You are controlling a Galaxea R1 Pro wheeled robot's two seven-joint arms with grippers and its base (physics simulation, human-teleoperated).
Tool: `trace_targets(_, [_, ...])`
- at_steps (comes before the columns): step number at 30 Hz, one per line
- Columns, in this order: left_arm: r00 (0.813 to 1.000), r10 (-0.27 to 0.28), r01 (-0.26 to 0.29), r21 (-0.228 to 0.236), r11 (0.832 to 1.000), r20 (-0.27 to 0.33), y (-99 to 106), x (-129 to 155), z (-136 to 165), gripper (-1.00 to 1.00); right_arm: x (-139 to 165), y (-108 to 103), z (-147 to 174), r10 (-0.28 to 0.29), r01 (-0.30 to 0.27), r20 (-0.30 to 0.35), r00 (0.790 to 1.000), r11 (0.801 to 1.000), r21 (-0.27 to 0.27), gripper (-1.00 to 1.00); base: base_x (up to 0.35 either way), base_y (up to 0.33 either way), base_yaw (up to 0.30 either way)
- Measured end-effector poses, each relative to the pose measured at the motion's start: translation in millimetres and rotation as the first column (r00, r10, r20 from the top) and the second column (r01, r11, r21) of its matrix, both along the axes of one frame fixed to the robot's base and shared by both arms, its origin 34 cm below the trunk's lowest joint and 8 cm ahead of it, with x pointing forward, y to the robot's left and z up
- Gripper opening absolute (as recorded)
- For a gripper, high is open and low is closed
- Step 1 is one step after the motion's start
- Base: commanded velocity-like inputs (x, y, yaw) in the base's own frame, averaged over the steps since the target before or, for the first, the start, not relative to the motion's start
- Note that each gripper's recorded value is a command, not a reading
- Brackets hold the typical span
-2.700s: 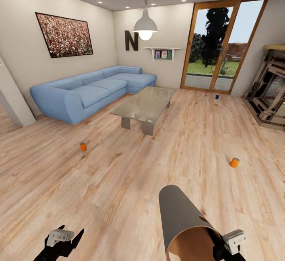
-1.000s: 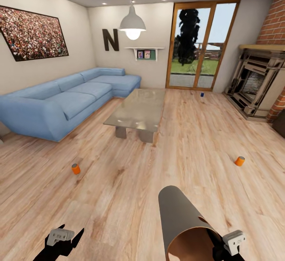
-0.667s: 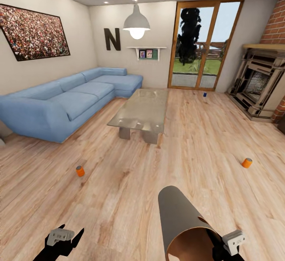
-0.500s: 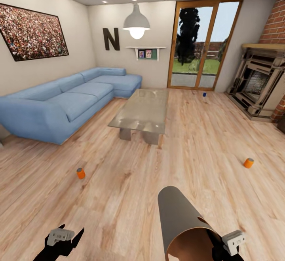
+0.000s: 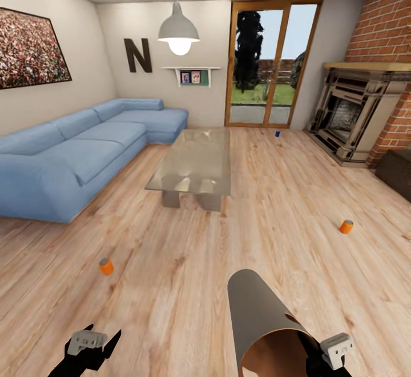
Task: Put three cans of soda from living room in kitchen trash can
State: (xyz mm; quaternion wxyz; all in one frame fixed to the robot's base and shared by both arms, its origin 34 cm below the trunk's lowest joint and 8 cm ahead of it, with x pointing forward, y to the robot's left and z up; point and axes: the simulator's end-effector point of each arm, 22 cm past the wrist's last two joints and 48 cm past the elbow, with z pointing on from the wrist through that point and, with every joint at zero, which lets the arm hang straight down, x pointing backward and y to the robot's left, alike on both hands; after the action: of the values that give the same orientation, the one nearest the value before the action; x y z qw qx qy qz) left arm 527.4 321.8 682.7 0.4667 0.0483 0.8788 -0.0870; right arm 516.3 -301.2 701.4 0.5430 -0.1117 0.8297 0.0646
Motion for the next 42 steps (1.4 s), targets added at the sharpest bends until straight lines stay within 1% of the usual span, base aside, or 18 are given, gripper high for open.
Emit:
trace_targets(7, [1.0, 0.003, -0.003, -0.003, 1.0, 0.0, 0, 0, 0, 1.0, 0, 1, -1, 0.004, -0.004, -0.002, 1.0, 1.0, -0.003, -1.0, 0.167, 0.293, -0.184])
trace_targets(12, [1.0, 0.005, -0.005, 0.0, 1.0, -0.016, 3, 1, 0, 1.0, -2, 1, -3, 0.004, -0.004, -0.008, 1.0, 1.0, -0.003, -1.0, 0.172, 0.293, -0.149])
trace_targets(14, [0.999, 0.006, -0.007, -0.004, 1.0, -0.037, 4, 6, 3, 1.0, -2, 1, -4, 0.002, -0.002, -0.011, 1.0, 1.0, -0.002, -1.0, 0.179, 0.292, -0.13])
trace_targets(16, [0.998, 0.019, -0.019, -0.008, 1.0, -0.053, 7, 23, 11, 1.0, -3, 1, -5, 0.001, -0.001, -0.014, 1.0, 1.0, -0.002, -1.0, 0.181, 0.291, -0.124])
trace_targets(18, [0.998, 0.051, -0.052, -0.012, 0.999, -0.039, 20, 50, 28, 1.0, -4, 1, -6, 0.001, -0.001, -0.016, 1.0, 1.0, -0.002, -1.0, 0.182, 0.291, -0.121])
trace_targets(19, [0.996, 0.083, -0.083, -0.015, 0.996, -0.03, 32, 68, 41, 1.0, -4, 1, -6, 0.001, -0.001, -0.017, 1.0, 1.0, -0.002, -1.0, 0.182, 0.291, -0.12])
trace_targets(20, [0.995, 0.101, -0.102, -0.017, 0.995, -0.024, 40, 77, 49, 1.0, -4, 1, -7, 0.001, -0.001, -0.017, 1.0, 1.0, -0.001, -1.0, 0.182, 0.291, -0.117])
trace_targets(21, [0.99, 0.139, -0.139, -0.021, 0.99, -0.015, 54, 92, 62, 1.0, -4, 1, -7, 0.002, -0.002, -0.018, 1.0, 1.0, -0.001, -1.0, 0.182, 0.291, -0.115])
trace_targets(22, [0.987, 0.16, -0.16, -0.022, 0.987, -0.008, 62, 99, 69, 1.0, -4, 1, -7, 0.002, -0.002, -0.018, 1.0, 1.0, -0.002, -1.0, 0.183, 0.29, -0.106])
trace_targets(23, [0.979, 0.202, -0.202, -0.021, 0.979, 0.004, 77, 108, 80, 1.0, -4, 1, -7, 0.0, 0.0, -0.019, 1.0, 1.0, -0.002, -1.0, 0.183, 0.289, -0.096])
trace_targets(24, [0.974, 0.227, -0.227, -0.018, 0.974, 0.009, 86, 111, 84, 1.0, -4, 1, -7, 0.0, 0.0, -0.019, 1.0, 1.0, -0.001, -1.0, 0.187, 0.287, -0.065])
trace_targets(25, [0.961, 0.276, -0.276, -0.007, 0.961, 0.015, 100, 113, 88, 1.0, -4, 1, -8, -0.001, 0.001, -0.02, 1.0, 1.0, -0.001, -1.0, 0.198, 0.283, -0.027])
trace_targets(26, [0.937, 0.349, -0.35, 0.014, 0.937, 0.023, 122, 115, 92, 1.0, -4, 1, -8, -0.001, 0.001, -0.022, 1.0, 1.0, -0.002, -1.0, 0.2, 0.282, -0.021])
trace_targets(29, [0.923, 0.383, -0.384, 0.015, 0.923, 0.036, 132, 115, 95, 1.0, -5, 1, -9, -0.002, 0.002, -0.024, 1.0, 1.0, -0.002, -1.0, 0.204, 0.28, -0.013])
trace_targets(31, [0.906, 0.419, -0.42, 0.011, 0.908, 0.056, 142, 116, 100, 1.0, -5, 1, -10, -0.002, 0.002, -0.026, 1.0, 1.0, -0.003, -1.0, 0.219, 0.266, -0.003])
trace_targets(33, [0.902, 0.429, -0.43, 0.011, 0.903, 0.058, 146, 114, 98, 1.0, -5, 1, -10, -0.003, 0.003, -0.026, 1.0, 1.0, -0.003, -1.0, 0.229, 0.257, -0.002])
trace_targets(38, [0.899, 0.437, -0.438, 0.012, 0.899, 0.045, 149, 108, 83, 1.0, -6, 1, -11, -0.003, 0.003, -0.028, 1.0, 1.0, -0.002, -1.0, 0.244, 0.242, -0.001])
trace_targets(42, [0.899, 0.437, -0.437, 0.018, 0.899, 0.006, 148, 100, 63, 1.0, -6, 1, -12, -0.005, 0.005, -0.031, 0.999, 1.0, -0.002, -1.0, 0.262, 0.223, 0.0])
